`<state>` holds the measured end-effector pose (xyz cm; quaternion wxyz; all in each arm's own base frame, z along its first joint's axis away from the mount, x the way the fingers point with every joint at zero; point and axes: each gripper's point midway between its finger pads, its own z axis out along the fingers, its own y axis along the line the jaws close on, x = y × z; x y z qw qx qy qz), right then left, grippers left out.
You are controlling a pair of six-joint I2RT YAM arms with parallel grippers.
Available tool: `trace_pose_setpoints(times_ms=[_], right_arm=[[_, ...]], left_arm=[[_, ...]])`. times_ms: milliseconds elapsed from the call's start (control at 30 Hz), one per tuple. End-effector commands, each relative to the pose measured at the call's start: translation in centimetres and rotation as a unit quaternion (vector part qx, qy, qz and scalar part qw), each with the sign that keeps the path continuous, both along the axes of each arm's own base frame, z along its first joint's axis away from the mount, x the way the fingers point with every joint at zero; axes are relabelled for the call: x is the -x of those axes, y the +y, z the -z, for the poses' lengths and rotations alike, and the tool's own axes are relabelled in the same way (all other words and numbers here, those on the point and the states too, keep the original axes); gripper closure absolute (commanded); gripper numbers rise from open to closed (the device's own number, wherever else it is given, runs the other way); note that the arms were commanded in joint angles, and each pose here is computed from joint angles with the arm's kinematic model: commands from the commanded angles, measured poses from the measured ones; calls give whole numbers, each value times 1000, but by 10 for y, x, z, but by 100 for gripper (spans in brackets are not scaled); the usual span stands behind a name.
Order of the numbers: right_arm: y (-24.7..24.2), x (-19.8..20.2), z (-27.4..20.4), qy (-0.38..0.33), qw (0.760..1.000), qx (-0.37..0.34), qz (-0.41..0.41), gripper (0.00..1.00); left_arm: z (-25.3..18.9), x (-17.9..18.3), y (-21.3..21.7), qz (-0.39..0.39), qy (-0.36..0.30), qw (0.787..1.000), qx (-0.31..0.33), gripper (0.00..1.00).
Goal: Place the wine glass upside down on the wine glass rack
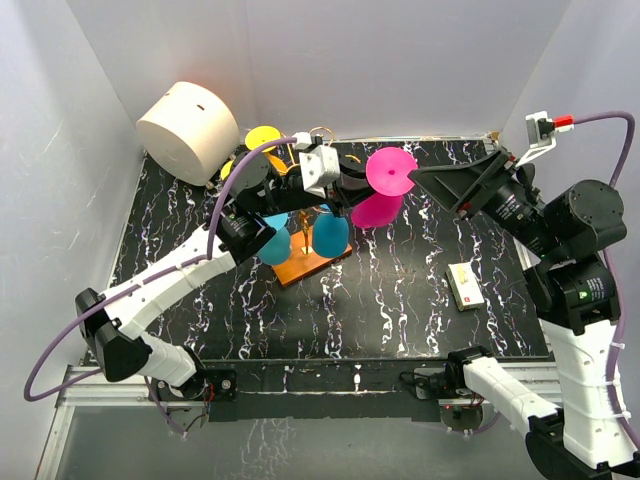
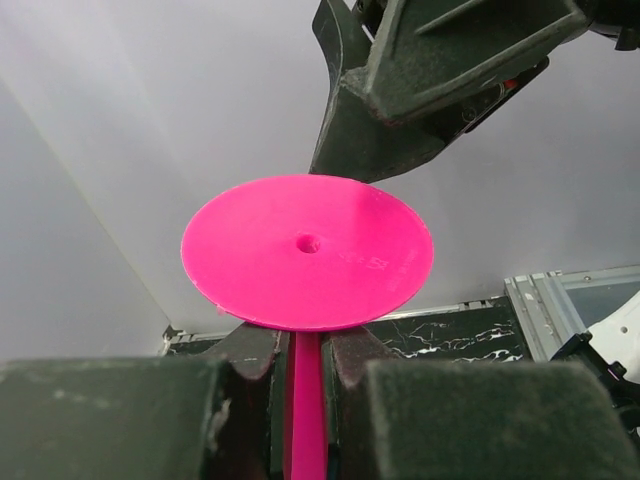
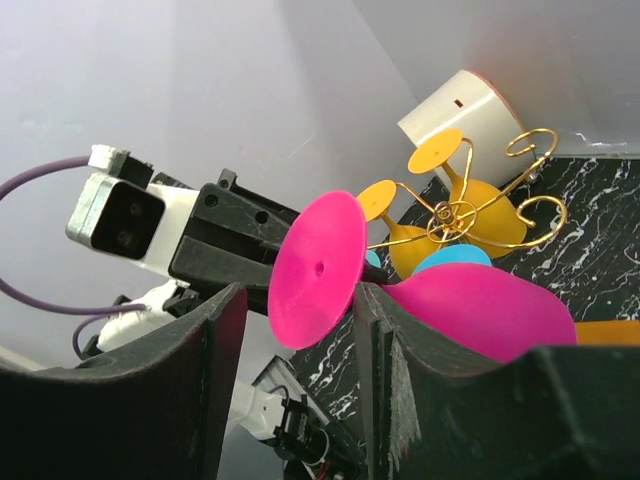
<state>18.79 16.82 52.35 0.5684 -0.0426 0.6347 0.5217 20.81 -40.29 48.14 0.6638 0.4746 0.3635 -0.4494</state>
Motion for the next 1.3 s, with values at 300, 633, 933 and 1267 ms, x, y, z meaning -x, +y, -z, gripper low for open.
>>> trace_pose_setpoints(times_ms=[300,633,933,1267], right_arm=[[-1,-13,11,44,999,-14,15,69],[-4,-20,11,81,992,-94,25,100],[-14,-30,11,79,989,-103,66,100],[-13,-37,16,73,990,-99,69,100]], left_arm=[[-33,12,5,20,-41,998,38,100],[-22,12,5,27,19,999,33,89],[-11,22,26,27,231,971,53,40],[-14,8,40,-3,467,877,114,34]])
